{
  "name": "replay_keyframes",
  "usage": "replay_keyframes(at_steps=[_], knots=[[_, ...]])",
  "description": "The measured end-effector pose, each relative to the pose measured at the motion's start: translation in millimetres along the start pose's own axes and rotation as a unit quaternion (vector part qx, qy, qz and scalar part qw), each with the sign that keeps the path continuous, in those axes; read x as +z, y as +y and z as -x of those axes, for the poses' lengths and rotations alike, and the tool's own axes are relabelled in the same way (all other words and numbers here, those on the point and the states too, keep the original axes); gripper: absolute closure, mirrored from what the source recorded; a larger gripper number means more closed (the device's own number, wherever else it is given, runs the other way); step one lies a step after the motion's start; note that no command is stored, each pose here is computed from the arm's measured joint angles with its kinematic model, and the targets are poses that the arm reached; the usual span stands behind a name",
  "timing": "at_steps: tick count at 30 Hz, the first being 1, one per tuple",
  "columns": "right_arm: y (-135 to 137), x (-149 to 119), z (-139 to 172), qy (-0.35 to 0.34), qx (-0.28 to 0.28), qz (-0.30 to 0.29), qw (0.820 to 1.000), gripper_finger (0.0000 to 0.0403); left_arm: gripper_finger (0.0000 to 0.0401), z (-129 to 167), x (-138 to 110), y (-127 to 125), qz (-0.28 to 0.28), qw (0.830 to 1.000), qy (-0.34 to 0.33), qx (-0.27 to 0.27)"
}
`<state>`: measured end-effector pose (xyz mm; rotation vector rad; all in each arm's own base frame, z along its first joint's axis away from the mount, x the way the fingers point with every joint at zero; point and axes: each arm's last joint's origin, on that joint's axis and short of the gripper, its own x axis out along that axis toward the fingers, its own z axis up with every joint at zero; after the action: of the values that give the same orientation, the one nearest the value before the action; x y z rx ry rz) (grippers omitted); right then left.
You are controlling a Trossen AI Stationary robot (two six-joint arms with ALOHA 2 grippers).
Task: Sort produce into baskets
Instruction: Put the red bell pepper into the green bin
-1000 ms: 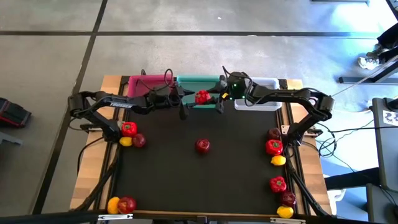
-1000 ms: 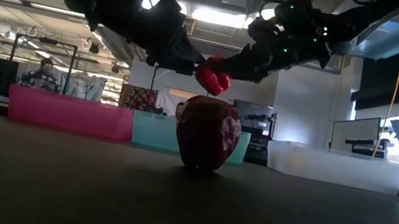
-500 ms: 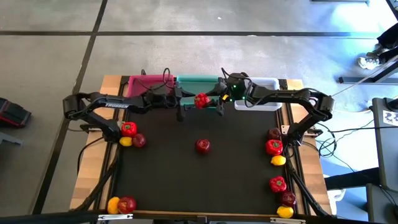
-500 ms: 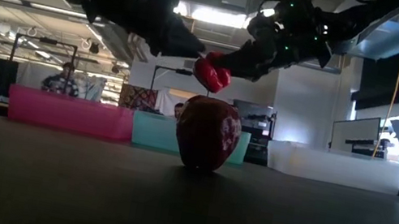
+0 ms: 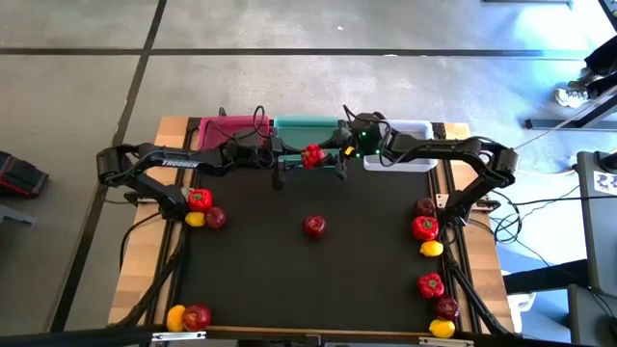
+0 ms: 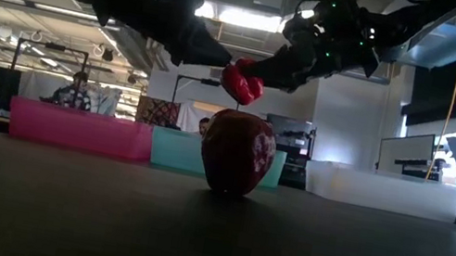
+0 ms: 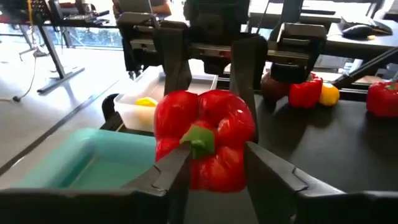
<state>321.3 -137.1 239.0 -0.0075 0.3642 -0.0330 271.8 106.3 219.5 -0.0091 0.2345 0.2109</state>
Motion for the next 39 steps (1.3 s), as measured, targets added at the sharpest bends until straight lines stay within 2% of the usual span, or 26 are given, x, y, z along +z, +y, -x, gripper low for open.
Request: replay_keyframes(at_steps=[5, 14, 22, 25, 29, 33, 39], knots=[[9, 3, -3, -0.007, 0.01, 0.02, 1.0, 0.0265, 0.0316, 0, 0, 0, -0.005, 1.0, -0.001, -0.002], [11, 3, -5, -0.002, -0.013, 0.026, 1.0, 0.0265, 0.0384, 0, 0, 0, -0.014, 1.0, -0.002, 0.0], [11, 3, -5, -0.001, -0.017, 0.018, 1.0, 0.0261, 0.0391, 0, 0, 0, -0.016, 1.0, -0.002, 0.001], [11, 3, -5, -0.001, -0.016, 0.01, 1.0, 0.0237, 0.0392, 0, 0, 0, -0.016, 1.0, -0.002, 0.001], [11, 3, -4, 0.001, -0.016, 0.008, 1.0, 0.0184, 0.0395, 0, 0, 1, -0.017, 1.0, -0.002, 0.002], [13, 8, 6, 0.013, -0.029, 0.005, 1.0, 0.0143, 0.0389, 1, 0, 5, -0.014, 1.0, -0.002, 0.007], [20, 16, 37, 0.062, -0.061, 0.003, 0.996, 0.0126, 0.0394, 2, -1, 12, -0.01, 1.0, 0.003, 0.019]])
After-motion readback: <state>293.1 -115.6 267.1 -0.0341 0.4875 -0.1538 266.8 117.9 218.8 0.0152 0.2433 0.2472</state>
